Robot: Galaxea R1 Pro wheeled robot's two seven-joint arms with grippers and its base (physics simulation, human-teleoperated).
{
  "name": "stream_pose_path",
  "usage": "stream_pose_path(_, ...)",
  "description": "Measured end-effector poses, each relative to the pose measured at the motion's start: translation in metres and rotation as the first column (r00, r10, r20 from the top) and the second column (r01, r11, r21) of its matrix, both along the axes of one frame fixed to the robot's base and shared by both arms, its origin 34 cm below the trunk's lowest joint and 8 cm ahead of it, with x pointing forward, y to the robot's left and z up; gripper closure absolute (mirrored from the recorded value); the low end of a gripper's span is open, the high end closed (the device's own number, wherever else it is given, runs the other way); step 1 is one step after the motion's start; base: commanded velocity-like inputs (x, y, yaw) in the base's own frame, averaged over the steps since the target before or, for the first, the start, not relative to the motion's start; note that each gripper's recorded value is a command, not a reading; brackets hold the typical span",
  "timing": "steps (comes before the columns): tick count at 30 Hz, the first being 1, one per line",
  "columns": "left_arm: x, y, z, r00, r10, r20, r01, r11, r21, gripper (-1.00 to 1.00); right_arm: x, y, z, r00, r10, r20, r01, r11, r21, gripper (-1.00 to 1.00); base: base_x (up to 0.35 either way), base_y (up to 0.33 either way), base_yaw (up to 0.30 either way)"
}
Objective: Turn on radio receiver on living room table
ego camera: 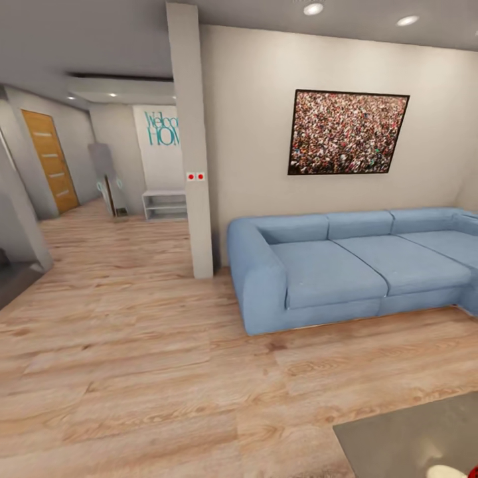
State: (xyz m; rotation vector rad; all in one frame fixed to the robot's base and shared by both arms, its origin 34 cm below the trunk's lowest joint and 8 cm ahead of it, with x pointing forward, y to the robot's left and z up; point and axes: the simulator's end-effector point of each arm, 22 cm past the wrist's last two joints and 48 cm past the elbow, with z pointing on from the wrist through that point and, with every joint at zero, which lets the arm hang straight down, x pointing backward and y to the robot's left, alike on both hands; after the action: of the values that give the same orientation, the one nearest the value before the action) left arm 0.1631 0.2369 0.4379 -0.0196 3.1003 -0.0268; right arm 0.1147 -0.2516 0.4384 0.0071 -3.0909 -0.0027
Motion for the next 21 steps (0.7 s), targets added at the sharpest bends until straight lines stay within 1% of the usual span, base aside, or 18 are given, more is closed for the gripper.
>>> stream_pose_path(21,0.0006,-0.0009,0.0,1.0,0.0,0.001,0.0,1.0,-0.002,-1.0,0.0,0.0,0.0,1.0,0.0,0.0,0.0,1.0,0.0,-1.0,0.0,0.0,-0.283)
